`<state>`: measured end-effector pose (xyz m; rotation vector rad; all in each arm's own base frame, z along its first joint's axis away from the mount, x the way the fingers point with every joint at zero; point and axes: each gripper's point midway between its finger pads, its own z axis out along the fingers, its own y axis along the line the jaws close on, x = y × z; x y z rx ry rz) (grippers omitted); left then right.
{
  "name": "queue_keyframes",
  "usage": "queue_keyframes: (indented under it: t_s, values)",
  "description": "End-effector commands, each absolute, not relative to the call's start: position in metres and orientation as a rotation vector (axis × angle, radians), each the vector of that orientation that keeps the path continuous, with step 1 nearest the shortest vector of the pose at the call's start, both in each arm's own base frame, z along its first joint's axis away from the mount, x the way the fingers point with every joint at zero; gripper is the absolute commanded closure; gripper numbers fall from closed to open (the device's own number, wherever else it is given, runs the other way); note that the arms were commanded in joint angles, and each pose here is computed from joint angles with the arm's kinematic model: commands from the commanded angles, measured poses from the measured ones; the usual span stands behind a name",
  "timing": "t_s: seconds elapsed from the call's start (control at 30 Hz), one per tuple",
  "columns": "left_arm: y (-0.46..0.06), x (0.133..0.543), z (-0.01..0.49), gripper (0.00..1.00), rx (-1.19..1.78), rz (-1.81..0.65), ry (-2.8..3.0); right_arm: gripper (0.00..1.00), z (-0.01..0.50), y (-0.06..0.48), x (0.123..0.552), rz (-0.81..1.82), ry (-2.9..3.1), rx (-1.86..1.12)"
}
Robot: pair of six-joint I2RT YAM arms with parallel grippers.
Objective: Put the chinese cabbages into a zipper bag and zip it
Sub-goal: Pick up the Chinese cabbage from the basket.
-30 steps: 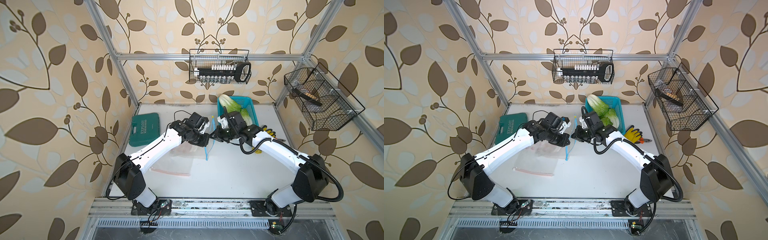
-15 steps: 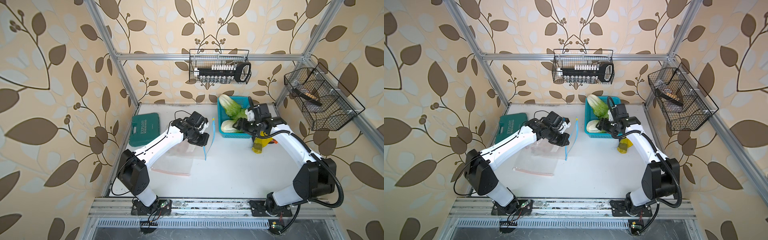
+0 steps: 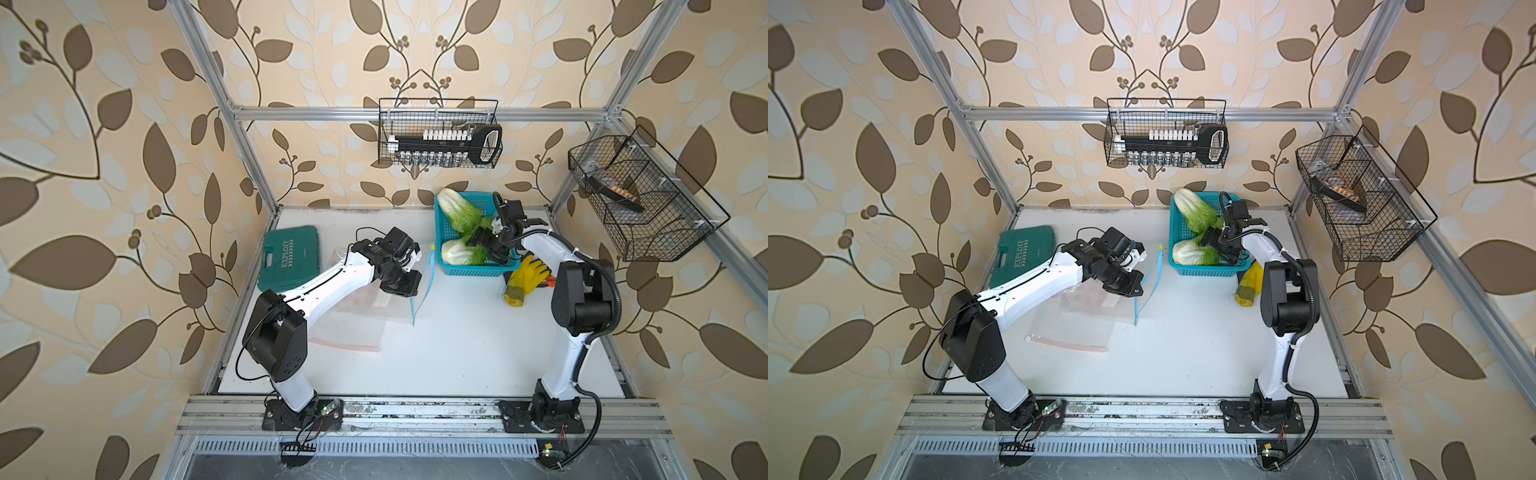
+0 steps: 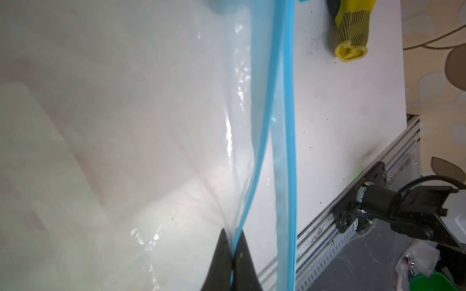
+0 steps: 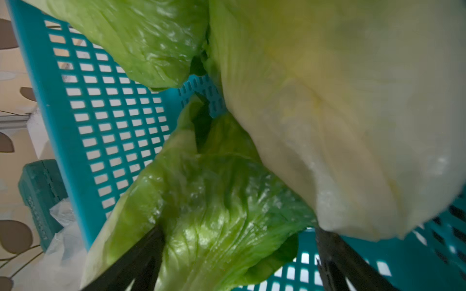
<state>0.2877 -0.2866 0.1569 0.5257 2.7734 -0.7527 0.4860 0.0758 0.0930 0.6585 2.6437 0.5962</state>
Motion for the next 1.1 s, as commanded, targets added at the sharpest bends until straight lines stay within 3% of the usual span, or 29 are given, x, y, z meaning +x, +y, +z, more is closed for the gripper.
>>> queue_keyframes:
  t_s: [0.0,0.1,0.27,0.4,0.57,0.6,0.63,0.7,0.73,0.87,0.9,1.07]
  values:
    - [-0.288,0.285,0.18,1.0,0.554,-0.806,2.694,0.1,0.08,0.093,0.498,0.751,2.595,0.785]
    - [-0.288,0.287,0.184,1.0,0.562,-0.795,2.683,0.25,0.094,0.106,0.509,0.947,2.485,0.77]
    - [-0.282,0.29,0.192,1.0,0.546,-0.77,2.667,0.67,0.145,0.114,0.507,1.093,2.348,0.684]
    - [-0.275,0.298,0.203,1.0,0.51,-0.751,2.644,0.83,0.18,0.116,0.494,1.123,2.285,0.626]
    - [-0.272,0.303,0.204,1.0,0.485,-0.744,2.639,0.9,0.202,0.115,0.476,1.129,2.249,0.6]
    - [-0.271,0.303,0.204,1.0,0.482,-0.741,2.638,0.89,0.204,0.115,0.474,1.133,2.239,0.619]
    - [-0.271,0.303,0.204,1.0,0.48,-0.743,2.639,0.79,0.198,0.11,0.472,1.084,2.256,0.668]
    - [-0.272,0.303,0.204,1.0,0.479,-0.751,2.641,0.44,0.18,0.095,0.47,0.923,2.356,0.737]
    - [-0.273,0.303,0.205,1.0,0.477,-0.755,2.64,0.32,0.17,0.086,0.471,0.835,2.411,0.767]
    - [-0.27,0.302,0.202,1.0,0.461,-0.747,2.638,0.06,0.16,0.087,0.479,0.677,2.459,0.8]
    - [-0.27,0.301,0.2,1.0,0.458,-0.749,2.641,0.01,0.156,0.091,0.482,0.65,2.462,0.806]
    - [-0.273,0.302,0.196,1.0,0.443,-0.773,2.652,0.0,0.102,0.106,0.497,0.548,2.558,0.959]
